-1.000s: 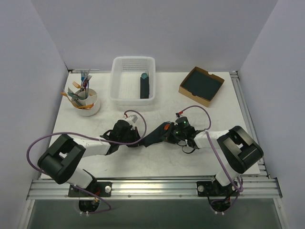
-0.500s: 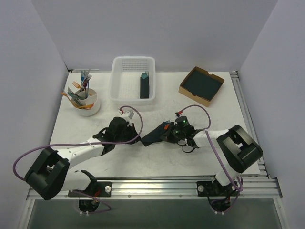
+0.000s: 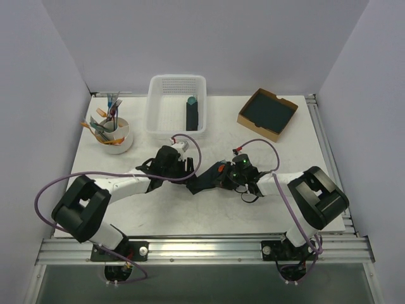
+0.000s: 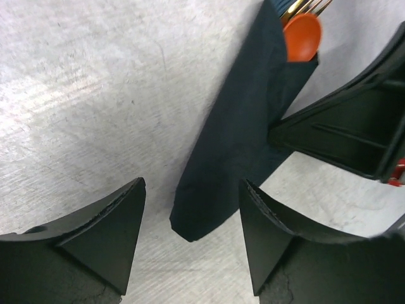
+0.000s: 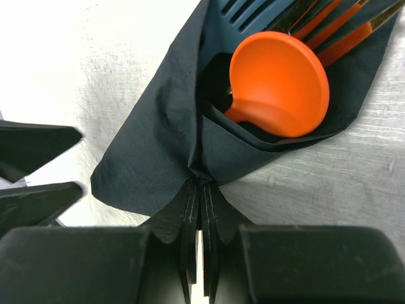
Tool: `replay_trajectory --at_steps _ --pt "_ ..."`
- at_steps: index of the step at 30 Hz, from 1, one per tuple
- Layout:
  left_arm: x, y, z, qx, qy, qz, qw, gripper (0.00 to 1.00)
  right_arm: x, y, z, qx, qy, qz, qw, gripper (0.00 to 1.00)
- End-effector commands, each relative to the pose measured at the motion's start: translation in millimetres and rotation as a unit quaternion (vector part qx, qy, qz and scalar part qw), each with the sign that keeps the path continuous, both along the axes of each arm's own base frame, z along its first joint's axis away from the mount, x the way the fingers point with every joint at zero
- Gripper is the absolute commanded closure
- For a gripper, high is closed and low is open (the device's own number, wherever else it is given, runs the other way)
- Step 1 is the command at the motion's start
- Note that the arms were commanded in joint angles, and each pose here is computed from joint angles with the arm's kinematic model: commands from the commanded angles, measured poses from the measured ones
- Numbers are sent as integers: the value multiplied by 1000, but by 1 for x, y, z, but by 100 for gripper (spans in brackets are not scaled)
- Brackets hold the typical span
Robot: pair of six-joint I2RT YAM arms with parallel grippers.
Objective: Place the utensils on the paper napkin and roll it up
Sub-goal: Roll the napkin at the center of the board.
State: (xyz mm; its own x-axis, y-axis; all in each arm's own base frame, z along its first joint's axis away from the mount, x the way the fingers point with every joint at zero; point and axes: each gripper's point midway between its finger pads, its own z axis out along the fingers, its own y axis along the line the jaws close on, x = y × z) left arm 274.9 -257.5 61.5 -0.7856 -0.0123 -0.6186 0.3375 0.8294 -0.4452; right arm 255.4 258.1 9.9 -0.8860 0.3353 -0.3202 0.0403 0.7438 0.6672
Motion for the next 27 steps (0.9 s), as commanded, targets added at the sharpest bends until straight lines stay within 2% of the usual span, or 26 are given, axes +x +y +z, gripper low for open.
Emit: replay_trajectory --at_steps 1,9,18,27 --pt "6 -9 0 3 -9 -31 999 31 -8 -22 -23 -59 29 -12 998 100" --pt "1 -13 -30 7 28 -48 998 34 -10 -23 -25 -61 31 -13 998 100" --pt "-22 -7 -53 -2 70 -52 996 62 -8 -26 -27 -69 32 -16 997 100" --pt "-43 -1 -63 -24 110 -26 993 66 -7 -34 -30 -81 31 -24 996 100"
